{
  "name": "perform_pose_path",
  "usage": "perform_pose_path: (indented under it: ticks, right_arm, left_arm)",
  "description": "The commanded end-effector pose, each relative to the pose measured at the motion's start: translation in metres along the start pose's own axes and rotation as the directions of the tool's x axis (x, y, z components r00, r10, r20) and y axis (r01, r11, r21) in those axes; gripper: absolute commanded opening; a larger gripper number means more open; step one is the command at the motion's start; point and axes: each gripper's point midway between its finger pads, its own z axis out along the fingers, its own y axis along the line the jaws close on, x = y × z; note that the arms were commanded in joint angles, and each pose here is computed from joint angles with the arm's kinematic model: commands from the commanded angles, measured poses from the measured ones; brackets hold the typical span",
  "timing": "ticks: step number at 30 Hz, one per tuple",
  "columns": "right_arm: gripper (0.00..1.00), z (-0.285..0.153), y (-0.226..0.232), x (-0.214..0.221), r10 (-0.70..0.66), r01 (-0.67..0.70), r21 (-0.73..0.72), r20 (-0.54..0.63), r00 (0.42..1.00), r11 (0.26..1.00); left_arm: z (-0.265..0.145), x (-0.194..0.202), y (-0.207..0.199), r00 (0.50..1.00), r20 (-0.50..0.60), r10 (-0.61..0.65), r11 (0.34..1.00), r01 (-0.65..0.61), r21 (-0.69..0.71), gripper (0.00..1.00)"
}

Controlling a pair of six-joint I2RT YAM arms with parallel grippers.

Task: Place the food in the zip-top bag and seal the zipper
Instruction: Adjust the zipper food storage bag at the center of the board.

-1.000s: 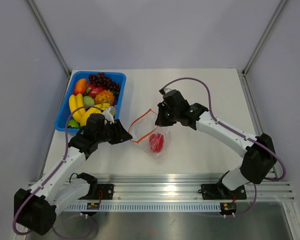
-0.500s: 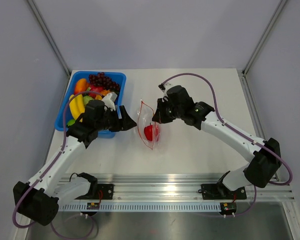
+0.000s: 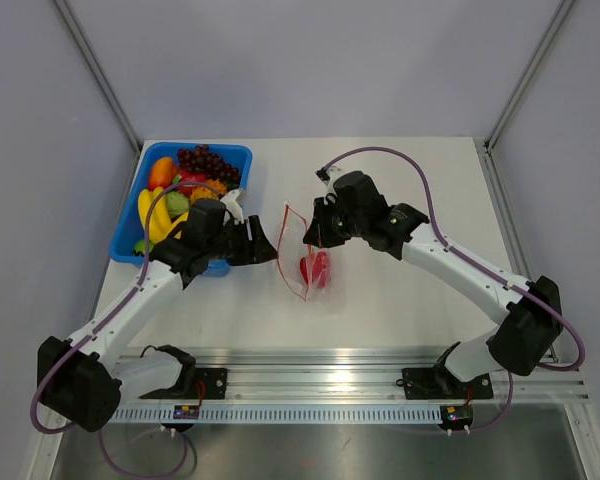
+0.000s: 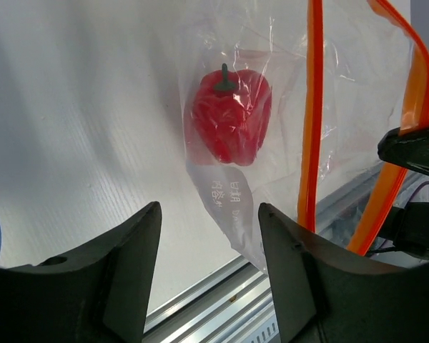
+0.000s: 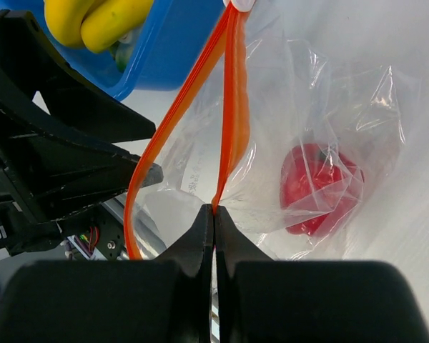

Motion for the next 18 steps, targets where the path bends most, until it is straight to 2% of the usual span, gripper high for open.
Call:
perform_pose_path:
  ticks: [1, 6, 10, 14, 18]
  right_arm:
    - [0.00, -0.008, 0.005, -0.019, -0.017, 0.017, -0.002, 0.059, 0.998, 1.000]
    - [0.00, 0.003, -0.011, -0.015, 0.014, -0.016, 0.088, 0.024, 1.000, 0.996]
    - [0.00, 0.015, -0.011, -0.013, 0.040, -0.040, 0.084, 0.002, 0.999, 0.996]
    - [0.00, 0.020, -0.007, -0.015, 0.052, -0.052, 0.068, 0.003, 0.999, 0.996]
    - [0.00, 0.020, -0.003, -0.018, 0.054, -0.055, 0.051, 0.008, 0.998, 0.997]
  left_arm:
    - [-0.018, -0.034, -0.019, 0.990, 0.139, 0.030, 0.999, -0.033, 0.024, 0.61]
    - [-0.044, -0.051, -0.022, 0.971, 0.236, 0.038, 0.999, -0.036, -0.015, 0.61]
    - [-0.064, -0.062, -0.042, 0.951, 0.308, -0.007, 0.998, -0.012, 0.058, 0.61]
    - [-0.061, -0.060, -0.051, 0.955, 0.296, -0.011, 0.996, -0.016, 0.088, 0.65]
    - [-0.041, -0.047, -0.051, 0.975, 0.221, 0.021, 0.997, -0.036, 0.064, 0.68]
